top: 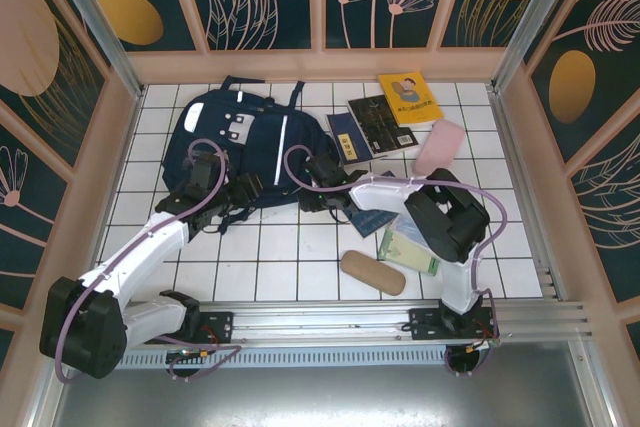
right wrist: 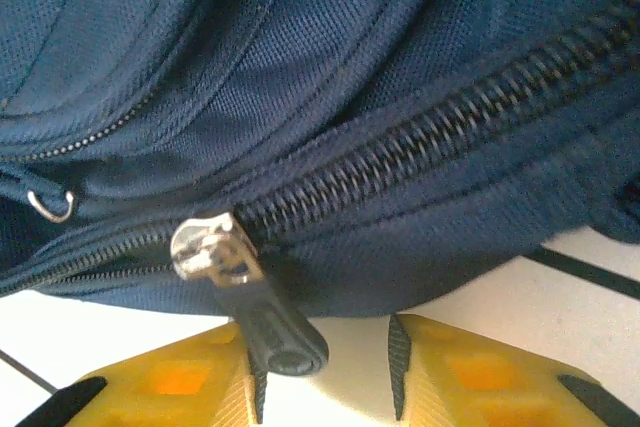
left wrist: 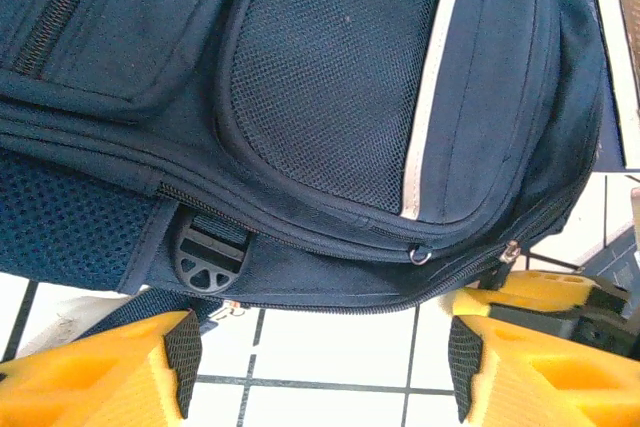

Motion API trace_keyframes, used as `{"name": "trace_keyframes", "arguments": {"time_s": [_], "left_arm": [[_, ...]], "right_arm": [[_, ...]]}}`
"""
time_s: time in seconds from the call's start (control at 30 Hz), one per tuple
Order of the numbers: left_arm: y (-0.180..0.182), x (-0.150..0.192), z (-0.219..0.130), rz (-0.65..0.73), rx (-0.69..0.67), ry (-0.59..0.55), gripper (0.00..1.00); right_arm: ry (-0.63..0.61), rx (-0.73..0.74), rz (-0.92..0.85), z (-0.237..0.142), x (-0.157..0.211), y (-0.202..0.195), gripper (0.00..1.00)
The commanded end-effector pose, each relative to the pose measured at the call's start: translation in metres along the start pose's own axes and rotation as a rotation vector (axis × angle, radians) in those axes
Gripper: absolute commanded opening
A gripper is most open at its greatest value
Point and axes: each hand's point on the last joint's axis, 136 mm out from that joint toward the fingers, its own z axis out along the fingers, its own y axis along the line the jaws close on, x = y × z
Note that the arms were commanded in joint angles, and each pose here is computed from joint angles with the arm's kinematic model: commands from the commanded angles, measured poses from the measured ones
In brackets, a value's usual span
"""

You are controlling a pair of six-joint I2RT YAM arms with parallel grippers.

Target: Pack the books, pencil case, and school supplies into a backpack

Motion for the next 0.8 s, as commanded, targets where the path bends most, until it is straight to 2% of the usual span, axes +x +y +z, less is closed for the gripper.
{"name": "trace_keyframes", "arguments": {"time_s": [0.0, 0.07, 0.13, 0.2, 0.3, 0.5, 0.63, 0.77], "left_arm": [[-0.003, -0.001, 0.005, -0.024, 0.03, -0.005, 0.67], [-0.001, -0.001, 0.007, -0.021, 0.022, -0.005, 0.67], [0.001, 0.001, 0.009, -0.017, 0.012, -0.001, 0.67], [0.004, 0.001, 0.01, -0.012, -0.001, -0.003, 0.67], [0.007, 0.001, 0.011, -0.006, -0.015, -0.005, 0.66], [0.004, 0.009, 0.021, 0.012, -0.003, 0.053, 0.68], [-0.001, 0.015, 0.033, 0.089, -0.004, 0.119, 0.69], [-0.016, 0.01, 0.033, 0.184, -0.022, 0.108, 0.7]], "right_arm": [[-0.047, 0.012, -0.004, 0.002, -0.02, 0.002, 0.37], [-0.065, 0.002, 0.002, 0.001, -0.028, 0.004, 0.34], [-0.077, -0.005, 0.004, 0.0, -0.033, 0.006, 0.25], [-0.088, -0.006, 0.001, -0.003, -0.037, 0.007, 0.1], [-0.093, -0.012, -0.008, -0.012, -0.034, 0.007, 0.0], [-0.078, -0.022, -0.047, -0.029, -0.02, 0.003, 0.0], [-0.056, -0.059, -0.11, -0.044, -0.013, 0.009, 0.0], [-0.066, -0.098, -0.137, -0.063, -0.014, 0.012, 0.0]]}}
